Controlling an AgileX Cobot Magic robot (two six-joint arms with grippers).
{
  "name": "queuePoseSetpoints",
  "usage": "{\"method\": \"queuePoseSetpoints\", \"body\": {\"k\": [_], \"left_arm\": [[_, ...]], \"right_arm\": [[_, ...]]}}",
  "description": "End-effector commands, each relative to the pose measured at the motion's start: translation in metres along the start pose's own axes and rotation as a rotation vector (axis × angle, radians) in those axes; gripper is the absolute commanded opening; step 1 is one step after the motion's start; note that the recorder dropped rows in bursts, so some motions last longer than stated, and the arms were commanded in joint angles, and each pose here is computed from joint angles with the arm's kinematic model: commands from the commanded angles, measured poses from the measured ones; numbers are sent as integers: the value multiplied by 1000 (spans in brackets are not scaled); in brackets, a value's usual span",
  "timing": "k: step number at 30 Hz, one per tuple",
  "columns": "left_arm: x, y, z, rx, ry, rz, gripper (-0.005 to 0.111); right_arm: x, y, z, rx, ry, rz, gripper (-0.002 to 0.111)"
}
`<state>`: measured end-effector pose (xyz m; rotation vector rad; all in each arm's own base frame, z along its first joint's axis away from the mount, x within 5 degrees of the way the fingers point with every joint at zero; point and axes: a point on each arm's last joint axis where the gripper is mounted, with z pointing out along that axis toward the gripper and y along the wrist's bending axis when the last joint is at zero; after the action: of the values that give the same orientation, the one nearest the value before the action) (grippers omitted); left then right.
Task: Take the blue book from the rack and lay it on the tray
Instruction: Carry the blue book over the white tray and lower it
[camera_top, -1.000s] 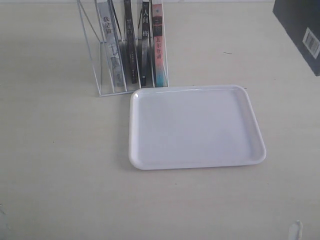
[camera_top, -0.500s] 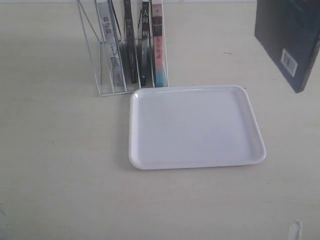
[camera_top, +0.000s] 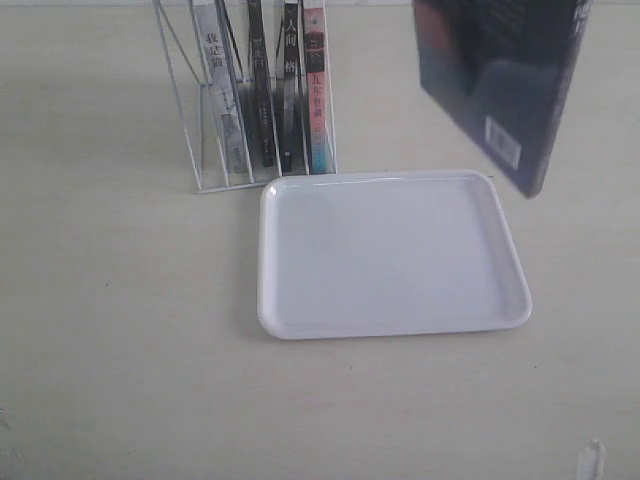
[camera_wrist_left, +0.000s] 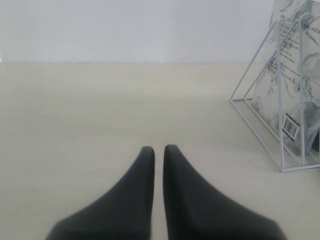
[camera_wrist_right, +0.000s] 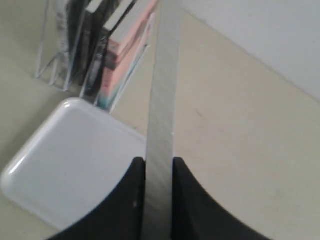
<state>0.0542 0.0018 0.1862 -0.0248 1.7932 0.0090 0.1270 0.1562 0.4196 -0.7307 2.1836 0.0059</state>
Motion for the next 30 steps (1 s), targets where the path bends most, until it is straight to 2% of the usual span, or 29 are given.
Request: {"method": "queuePoseSetpoints", "body": {"k": [1, 7, 11, 18, 23, 30], "left_arm": [[1, -1, 0, 10, -4, 6, 6], [1, -1, 0, 10, -4, 6, 6], [1, -1, 0, 10, -4, 6, 6], [1, -1, 0, 10, -4, 6, 6], [1, -1, 0, 10, -4, 6, 6], [1, -1, 0, 10, -4, 6, 6]], "right_arm": [[-7, -36, -4, 193, -87, 4, 0], [1, -92, 15, 410, 71, 8, 0], [3, -97, 42, 381, 191, 1, 0], [3, -71, 87, 217, 324, 30, 0], [-2, -43, 81, 168, 274, 45, 0], [-5, 11, 70, 46, 227, 20, 0]]}}
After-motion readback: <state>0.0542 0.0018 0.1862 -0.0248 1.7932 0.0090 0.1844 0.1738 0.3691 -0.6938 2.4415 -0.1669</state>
